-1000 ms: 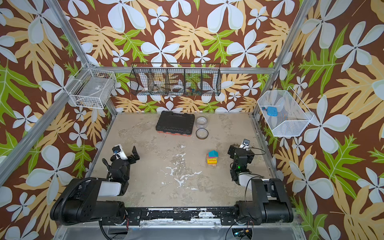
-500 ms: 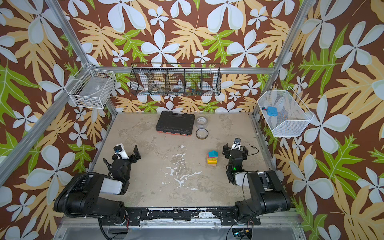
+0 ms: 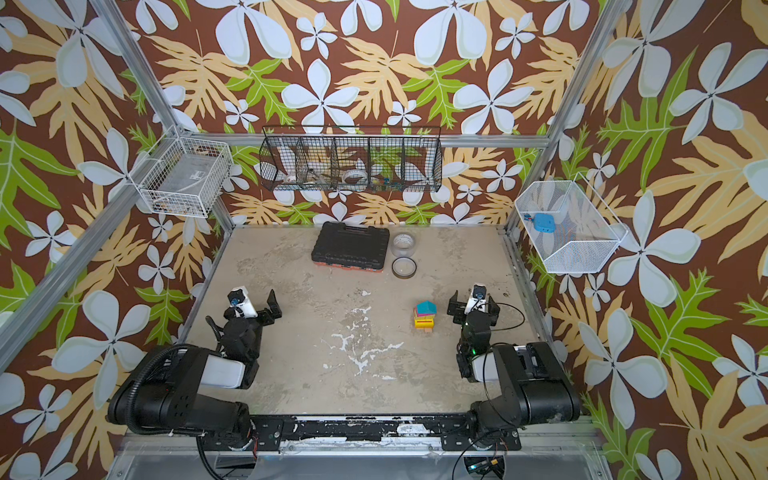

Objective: Build the wood block tower

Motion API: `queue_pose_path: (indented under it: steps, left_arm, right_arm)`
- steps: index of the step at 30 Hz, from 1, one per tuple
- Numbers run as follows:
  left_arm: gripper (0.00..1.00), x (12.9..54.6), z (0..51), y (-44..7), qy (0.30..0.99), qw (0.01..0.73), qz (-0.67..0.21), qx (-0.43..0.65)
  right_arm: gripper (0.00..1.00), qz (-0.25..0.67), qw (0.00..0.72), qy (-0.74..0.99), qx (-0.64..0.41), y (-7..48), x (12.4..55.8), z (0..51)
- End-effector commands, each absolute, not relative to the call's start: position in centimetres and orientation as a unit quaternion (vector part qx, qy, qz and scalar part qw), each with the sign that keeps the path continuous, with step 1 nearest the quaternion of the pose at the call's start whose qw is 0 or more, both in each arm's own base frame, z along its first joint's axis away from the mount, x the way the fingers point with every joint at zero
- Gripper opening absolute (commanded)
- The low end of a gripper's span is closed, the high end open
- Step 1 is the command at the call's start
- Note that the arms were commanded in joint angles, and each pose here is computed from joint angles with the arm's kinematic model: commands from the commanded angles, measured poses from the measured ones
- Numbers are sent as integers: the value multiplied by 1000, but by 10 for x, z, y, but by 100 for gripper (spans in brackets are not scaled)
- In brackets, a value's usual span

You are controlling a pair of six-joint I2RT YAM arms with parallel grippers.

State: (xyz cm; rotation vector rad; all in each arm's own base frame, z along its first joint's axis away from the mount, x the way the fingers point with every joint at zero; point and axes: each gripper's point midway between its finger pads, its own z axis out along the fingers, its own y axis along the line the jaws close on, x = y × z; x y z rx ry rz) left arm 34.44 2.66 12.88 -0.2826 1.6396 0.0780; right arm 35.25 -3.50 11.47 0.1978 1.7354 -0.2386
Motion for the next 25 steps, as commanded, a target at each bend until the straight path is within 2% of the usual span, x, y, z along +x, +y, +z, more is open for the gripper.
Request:
queue_pose_path:
  steps: [1, 25]
  left_arm:
    - [100, 346, 138, 26, 716, 686, 32, -125]
    - [100, 346, 138, 27, 717, 685, 33, -126]
  right_arm:
    - [100, -98, 647, 751, 88, -34, 355, 122]
    - [100, -102, 645, 752, 84, -32, 356, 122]
